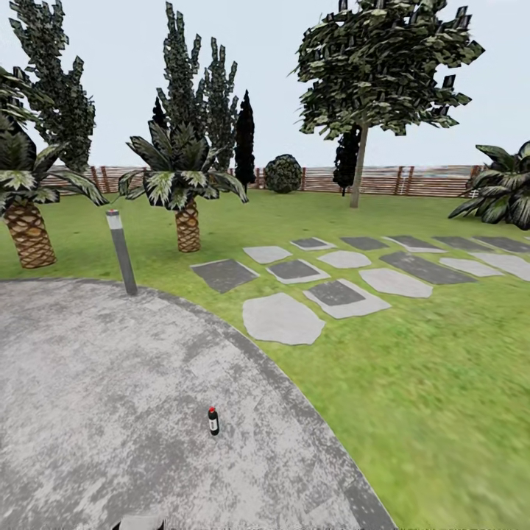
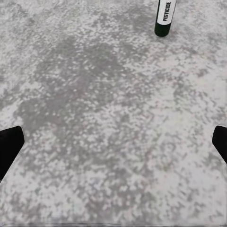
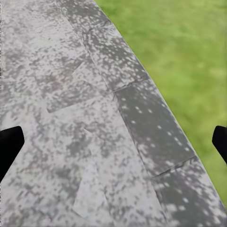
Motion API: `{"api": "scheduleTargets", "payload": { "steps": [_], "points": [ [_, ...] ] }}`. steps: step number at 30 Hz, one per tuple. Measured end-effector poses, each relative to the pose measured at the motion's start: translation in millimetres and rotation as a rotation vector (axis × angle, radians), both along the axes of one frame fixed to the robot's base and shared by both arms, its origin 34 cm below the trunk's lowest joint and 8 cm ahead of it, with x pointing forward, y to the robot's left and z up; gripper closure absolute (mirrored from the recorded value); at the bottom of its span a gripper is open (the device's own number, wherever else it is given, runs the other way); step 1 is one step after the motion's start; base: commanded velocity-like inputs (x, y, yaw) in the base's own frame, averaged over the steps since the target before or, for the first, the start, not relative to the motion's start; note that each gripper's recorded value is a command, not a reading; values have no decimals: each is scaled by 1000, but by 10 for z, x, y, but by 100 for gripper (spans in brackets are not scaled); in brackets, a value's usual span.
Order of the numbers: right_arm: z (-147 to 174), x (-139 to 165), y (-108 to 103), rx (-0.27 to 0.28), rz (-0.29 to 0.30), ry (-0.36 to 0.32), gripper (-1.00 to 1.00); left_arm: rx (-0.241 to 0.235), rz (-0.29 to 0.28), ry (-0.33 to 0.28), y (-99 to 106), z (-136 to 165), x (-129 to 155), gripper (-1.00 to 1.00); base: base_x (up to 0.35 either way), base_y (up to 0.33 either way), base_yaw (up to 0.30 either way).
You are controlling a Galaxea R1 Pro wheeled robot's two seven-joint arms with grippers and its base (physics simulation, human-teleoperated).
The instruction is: In the garden, pick up the pesticide atomizer on the floor and spray pesticide onto both trees until each tree trunk is fully covered.
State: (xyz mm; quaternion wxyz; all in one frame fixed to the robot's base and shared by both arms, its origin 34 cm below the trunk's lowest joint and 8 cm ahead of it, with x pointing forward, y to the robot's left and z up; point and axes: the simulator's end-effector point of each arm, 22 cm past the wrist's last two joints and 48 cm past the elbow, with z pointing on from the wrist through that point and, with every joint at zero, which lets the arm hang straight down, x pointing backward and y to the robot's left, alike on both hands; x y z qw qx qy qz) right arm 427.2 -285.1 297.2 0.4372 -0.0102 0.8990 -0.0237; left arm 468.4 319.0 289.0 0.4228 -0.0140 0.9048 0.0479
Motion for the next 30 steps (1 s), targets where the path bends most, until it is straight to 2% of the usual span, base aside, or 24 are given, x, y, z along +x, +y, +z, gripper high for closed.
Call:
{"api": "scheduleTargets", "payload": {
  "steps": [15,20,30],
  "points": [
    [-410,-147,-4,0,-3,22,-100,9,11,23,94,-417,-166,-100,0,0,55],
    [-435,-168,-15,-1,-4,29,-100,8,11,22,91,-423,-155,-100,2,0,1],
    [-448,-183,-43,-6,-1,34,-100,7,13,27,90,-440,-171,-100,274,0,0]
  ]
}}
